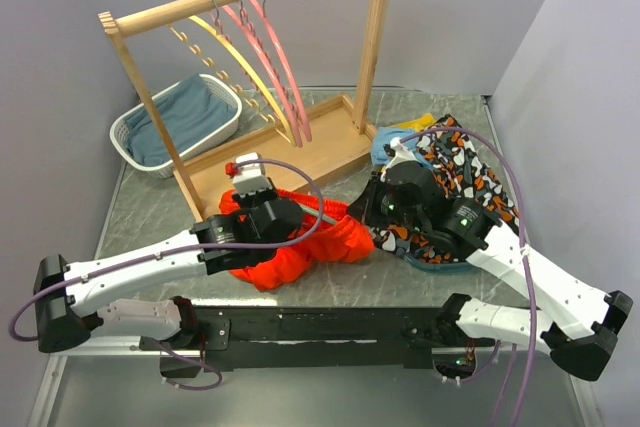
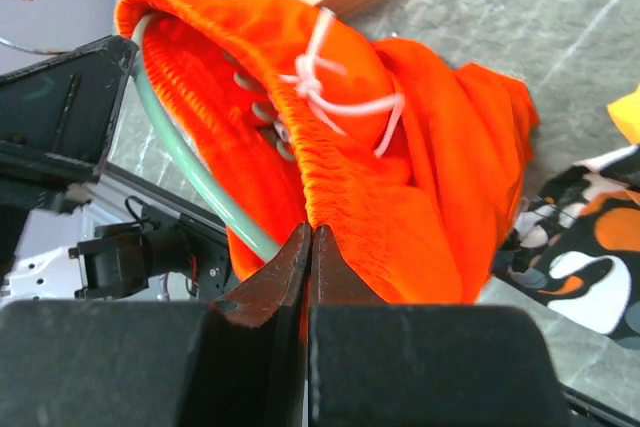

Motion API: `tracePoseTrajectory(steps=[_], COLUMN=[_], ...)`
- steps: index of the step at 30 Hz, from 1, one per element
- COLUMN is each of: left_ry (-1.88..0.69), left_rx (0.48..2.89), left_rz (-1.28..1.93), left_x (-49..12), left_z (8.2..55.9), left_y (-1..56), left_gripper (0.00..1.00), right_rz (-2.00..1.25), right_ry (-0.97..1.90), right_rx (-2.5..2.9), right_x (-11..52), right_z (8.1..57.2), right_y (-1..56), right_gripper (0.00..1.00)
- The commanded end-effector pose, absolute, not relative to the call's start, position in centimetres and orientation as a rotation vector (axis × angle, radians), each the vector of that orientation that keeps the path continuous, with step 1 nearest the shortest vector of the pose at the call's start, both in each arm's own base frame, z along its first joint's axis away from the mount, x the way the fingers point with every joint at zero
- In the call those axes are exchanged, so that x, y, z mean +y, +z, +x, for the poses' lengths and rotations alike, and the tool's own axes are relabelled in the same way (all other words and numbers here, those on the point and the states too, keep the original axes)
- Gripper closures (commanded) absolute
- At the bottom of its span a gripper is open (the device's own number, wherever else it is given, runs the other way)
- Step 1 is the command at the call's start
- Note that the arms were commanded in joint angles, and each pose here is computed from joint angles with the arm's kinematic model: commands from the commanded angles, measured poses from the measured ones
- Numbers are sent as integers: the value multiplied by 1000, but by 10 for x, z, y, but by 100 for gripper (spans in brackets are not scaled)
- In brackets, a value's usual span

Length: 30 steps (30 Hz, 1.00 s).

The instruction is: Place the shorts on the hanger

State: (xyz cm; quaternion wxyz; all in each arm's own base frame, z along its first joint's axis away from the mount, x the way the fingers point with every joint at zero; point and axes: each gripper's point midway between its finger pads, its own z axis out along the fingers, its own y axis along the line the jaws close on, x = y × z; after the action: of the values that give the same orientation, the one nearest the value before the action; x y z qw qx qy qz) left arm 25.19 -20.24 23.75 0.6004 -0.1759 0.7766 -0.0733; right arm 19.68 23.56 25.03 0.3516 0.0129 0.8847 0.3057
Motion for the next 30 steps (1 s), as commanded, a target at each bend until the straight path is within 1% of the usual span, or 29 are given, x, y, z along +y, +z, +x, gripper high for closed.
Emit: tracePoseTrajectory(steps=[1,4,6,8,12,13,15,16,18,19,21,22,24,26,30], left_ry=[-354,-405,-375,-318,-265,-257,-249,-257,-286,-294,-318,-315,-340,-349,-385], left_rx=[1876,1898,1912,1940,1954,1951,1951,1947,1931,1926,1910,1909,1906,1902,1903], left_rz=[-193,-146,-140,-127,-135,-142,-143,-141,-134,-130,-119,-114,-90,-63,-18], left_x=[-246,-252,-248,-241,-237,-235,-233,-234,-234,-233,-231,-230,-230,-230,-232], left_z=[245,239,238,236,238,238,238,238,237,237,235,234,232,230,226], left_y=[260,264,262,256,265,268,275,279,292,296,307,310,320,327,335], left_gripper=[98,95,94,93,93,93,94,94,96,96,97,98,98,99,99], right_rz=[-26,-109,-140,-170,-298,-319,-380,-415,-461,-471,-514,-545,-640,-708,-832], right_ry=[862,846,830,851,959,949,943,939,896,880,861,852,835,769,669], right_rx=[2157,2147,2125,2096,1998,2002,1975,1971,1933,1926,1886,1884,1875,1905,1957], right_x=[254,267,268,268,272,271,269,268,260,255,247,244,241,237,235], right_z=[204,197,195,191,167,164,156,149,147,145,142,140,132,130,123], right_y=[285,290,297,305,334,333,339,340,345,346,352,350,344,329,300], right_gripper=[100,100,99,96,89,86,74,61,53,46,39,33,32,29,26])
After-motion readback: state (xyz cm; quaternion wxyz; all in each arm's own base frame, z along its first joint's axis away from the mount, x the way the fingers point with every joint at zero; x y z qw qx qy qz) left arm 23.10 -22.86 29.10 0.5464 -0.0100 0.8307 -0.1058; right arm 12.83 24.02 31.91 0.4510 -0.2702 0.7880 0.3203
